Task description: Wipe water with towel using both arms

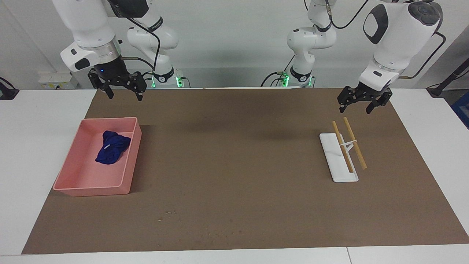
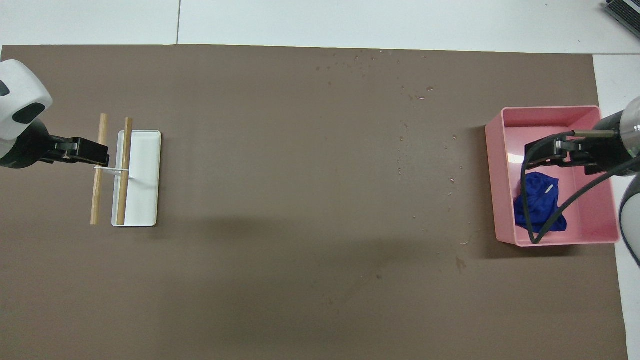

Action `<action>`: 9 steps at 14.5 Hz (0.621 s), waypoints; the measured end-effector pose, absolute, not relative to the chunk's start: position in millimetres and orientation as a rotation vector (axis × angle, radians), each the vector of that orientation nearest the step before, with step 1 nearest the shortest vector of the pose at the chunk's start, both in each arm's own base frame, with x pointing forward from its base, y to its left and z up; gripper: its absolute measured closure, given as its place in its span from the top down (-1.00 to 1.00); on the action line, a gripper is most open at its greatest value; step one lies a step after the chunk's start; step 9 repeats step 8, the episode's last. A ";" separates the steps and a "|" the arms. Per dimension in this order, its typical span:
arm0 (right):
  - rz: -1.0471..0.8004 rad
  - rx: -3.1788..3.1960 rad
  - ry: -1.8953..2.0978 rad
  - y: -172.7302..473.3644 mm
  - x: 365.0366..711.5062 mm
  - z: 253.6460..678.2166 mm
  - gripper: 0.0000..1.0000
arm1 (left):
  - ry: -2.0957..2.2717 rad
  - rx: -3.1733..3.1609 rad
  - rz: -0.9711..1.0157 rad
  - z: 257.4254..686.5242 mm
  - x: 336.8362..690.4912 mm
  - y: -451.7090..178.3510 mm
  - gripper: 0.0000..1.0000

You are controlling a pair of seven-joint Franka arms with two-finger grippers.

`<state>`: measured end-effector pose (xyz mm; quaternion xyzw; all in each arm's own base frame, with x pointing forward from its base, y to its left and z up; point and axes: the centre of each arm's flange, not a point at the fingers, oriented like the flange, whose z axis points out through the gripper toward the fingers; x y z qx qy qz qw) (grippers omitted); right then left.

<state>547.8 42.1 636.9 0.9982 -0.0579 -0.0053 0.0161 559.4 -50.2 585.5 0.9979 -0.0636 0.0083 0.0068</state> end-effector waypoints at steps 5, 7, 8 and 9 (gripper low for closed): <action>-0.039 3.102 -0.189 39.0 544.7 638.5 1.00 | -0.199 3.122 0.026 585.5 559.4 -50.2 1.00; -0.044 3.102 -0.187 41.4 544.4 637.7 1.00 | -0.199 3.122 0.026 585.5 559.4 -50.2 1.00; -0.046 3.101 -0.185 42.2 544.3 637.3 1.00 | -0.199 3.122 0.026 585.5 559.4 -50.2 1.00; -0.046 3.101 -0.185 42.2 544.3 637.3 1.00 | -0.199 3.122 0.026 585.5 559.4 -50.2 1.00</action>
